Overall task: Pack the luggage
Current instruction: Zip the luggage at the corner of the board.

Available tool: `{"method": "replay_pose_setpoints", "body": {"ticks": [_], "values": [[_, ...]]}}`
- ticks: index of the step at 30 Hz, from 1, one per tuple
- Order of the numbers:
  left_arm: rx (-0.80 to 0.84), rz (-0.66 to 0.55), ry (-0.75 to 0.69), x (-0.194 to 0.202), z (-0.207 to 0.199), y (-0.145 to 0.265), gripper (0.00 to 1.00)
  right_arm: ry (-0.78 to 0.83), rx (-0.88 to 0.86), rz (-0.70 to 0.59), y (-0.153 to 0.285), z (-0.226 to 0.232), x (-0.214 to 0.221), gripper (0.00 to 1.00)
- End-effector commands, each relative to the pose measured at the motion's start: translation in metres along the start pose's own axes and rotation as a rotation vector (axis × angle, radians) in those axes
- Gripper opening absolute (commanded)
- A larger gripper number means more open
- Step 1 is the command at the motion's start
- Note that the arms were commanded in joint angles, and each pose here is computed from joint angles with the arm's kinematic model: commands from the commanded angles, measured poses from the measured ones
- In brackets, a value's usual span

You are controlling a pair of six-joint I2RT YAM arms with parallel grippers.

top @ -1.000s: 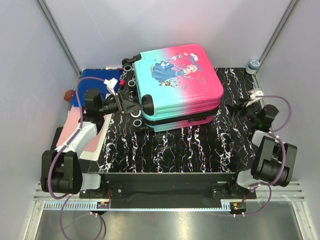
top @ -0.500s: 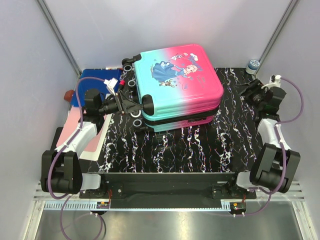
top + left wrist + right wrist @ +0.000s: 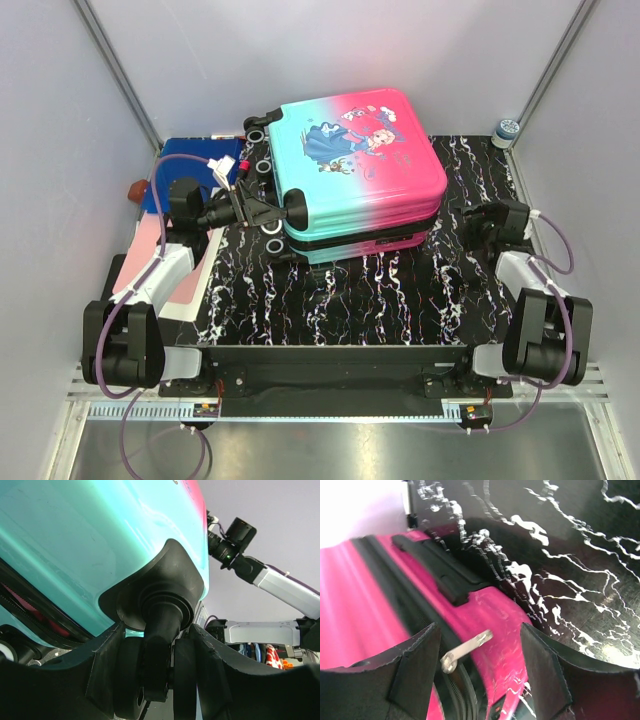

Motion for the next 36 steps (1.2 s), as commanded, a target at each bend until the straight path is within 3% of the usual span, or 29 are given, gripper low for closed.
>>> {"method": "replay_pose_setpoints", "body": {"ticks": [1,7,20,28,36], "values": [[0.009,-0.06,-0.058,-0.018,-0.007,0.002,0.0,-0.136,0.003,-0.001,-0.016,0.006,-0.001,0.72],[0.015,-0.063,-0.052,-0.017,-0.006,0.001,0.0,-0.25,0.043,0.069,-0.033,-0.002,0.012,0.71],[0.04,-0.071,-0.039,-0.018,-0.011,0.002,0.0,-0.291,0.048,0.091,-0.045,0.013,0.033,0.7],[0.042,-0.074,-0.035,-0.018,-0.012,0.002,0.0,-0.32,0.041,0.156,-0.049,0.011,0.052,0.52],[0.041,-0.078,-0.032,-0.018,-0.012,0.003,0.0,-0.343,0.025,0.18,-0.038,0.018,0.06,0.48]]}}
Point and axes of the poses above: each gripper's point midway between its finger pads, its own y axis back along the fingers, its own z axis along the line the jaws close on, x = y × z, the point moved 2 cm from there along y, back along the fingers, and after that the axes turned 10 degrees about -y, right-handed, at the moved point
